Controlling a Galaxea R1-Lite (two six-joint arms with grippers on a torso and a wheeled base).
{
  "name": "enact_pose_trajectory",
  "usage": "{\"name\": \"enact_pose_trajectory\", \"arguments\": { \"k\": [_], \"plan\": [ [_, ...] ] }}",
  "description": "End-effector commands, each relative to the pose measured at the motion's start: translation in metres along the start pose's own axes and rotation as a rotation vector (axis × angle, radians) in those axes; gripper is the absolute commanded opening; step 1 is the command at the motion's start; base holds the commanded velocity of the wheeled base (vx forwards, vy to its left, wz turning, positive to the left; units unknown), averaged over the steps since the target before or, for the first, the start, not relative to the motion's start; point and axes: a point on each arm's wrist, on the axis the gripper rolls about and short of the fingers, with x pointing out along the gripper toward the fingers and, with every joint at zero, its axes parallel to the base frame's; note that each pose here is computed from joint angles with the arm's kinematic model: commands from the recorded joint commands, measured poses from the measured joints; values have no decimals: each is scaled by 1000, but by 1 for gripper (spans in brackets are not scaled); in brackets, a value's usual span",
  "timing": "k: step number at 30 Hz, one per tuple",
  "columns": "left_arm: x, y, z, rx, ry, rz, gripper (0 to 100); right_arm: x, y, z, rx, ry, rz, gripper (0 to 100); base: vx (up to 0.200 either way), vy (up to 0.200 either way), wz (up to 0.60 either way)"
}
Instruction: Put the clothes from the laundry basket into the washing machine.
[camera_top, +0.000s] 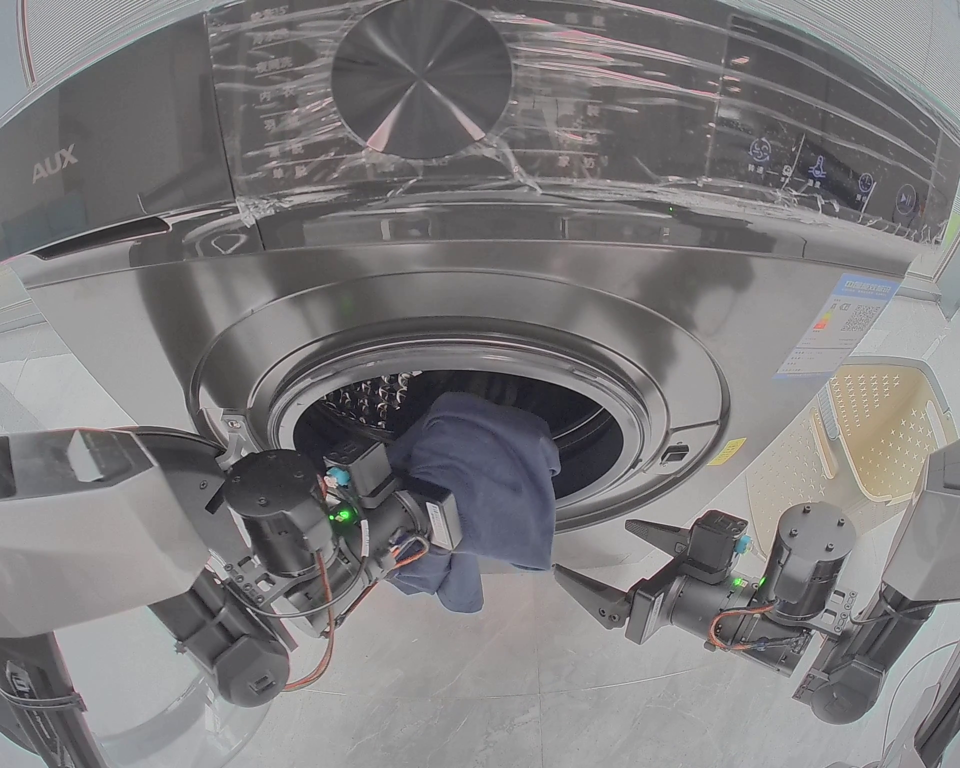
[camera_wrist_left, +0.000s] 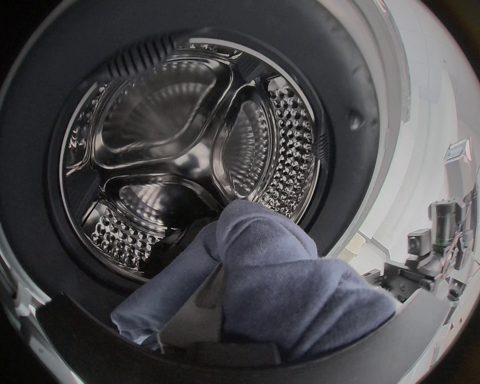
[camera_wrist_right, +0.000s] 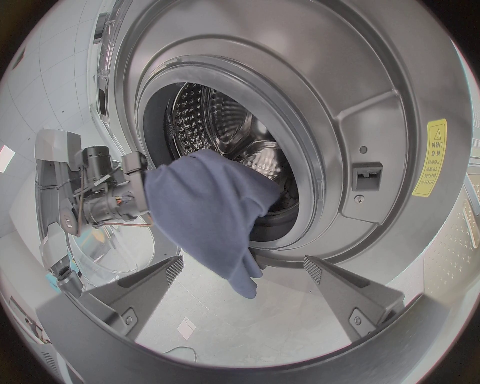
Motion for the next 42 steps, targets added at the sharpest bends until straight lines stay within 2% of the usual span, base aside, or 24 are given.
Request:
{"name": "enact_pose_trajectory", "arguments": {
  "k": [1,4,5,7,13,16,17,18,21,25,31,35,36,37,39,40,41,42],
  "plan": [
    [33,2,-33,2,30,5,0,-1,1,1,-2,-4,7,100,0,0,0],
    [45,3,-38,1,12,10,0,0,1,1,-1,-6,6,100,0,0,0],
    [66,9,-41,-3,-37,20,0,0,2,2,-1,-10,6,100,0,0,0],
    [80,11,-40,-6,-82,24,0,1,2,3,-1,-13,10,100,0,0,0],
    [118,14,-36,-10,-184,31,0,0,4,4,-2,-18,15,100,0,0,0],
    [134,31,-35,0,-166,70,0,0,4,4,-2,-18,17,100,0,0,0],
    [134,31,-35,0,-166,70,0,0,4,4,-2,-18,17,100,0,0,0],
    [138,37,-32,0,-148,85,0,0,4,4,-2,-18,17,100,0,0,0],
    [145,44,-25,1,-130,103,0,0,4,4,-2,-18,17,100,0,0,0],
    [156,48,-14,2,-154,114,0,0,4,3,-2,-13,16,100,0,0,0],
    [166,57,-1,-4,-217,177,0,1,6,3,-3,-15,21,100,0,0,0],
    [163,58,3,-7,-212,180,0,1,6,3,-3,-15,21,100,0,0,0],
    [162,57,6,-18,-215,179,0,1,6,3,-3,-15,21,100,0,0,0],
    [160,54,7,-34,-209,173,100,1,6,3,-3,-15,21,100,0,0,0],
    [152,50,8,-77,-153,171,100,1,6,3,-3,-15,21,100,0,0,0],
    [149,49,9,-90,-134,171,100,1,6,3,-3,-15,21,100,0,0,0],
    [149,49,9,-90,-134,171,100,1,6,3,-3,-15,21,100,0,0,0],
    [134,43,8,-130,-22,165,100,1,6,3,-3,-15,21,100,0,0,0]
  ]
}}
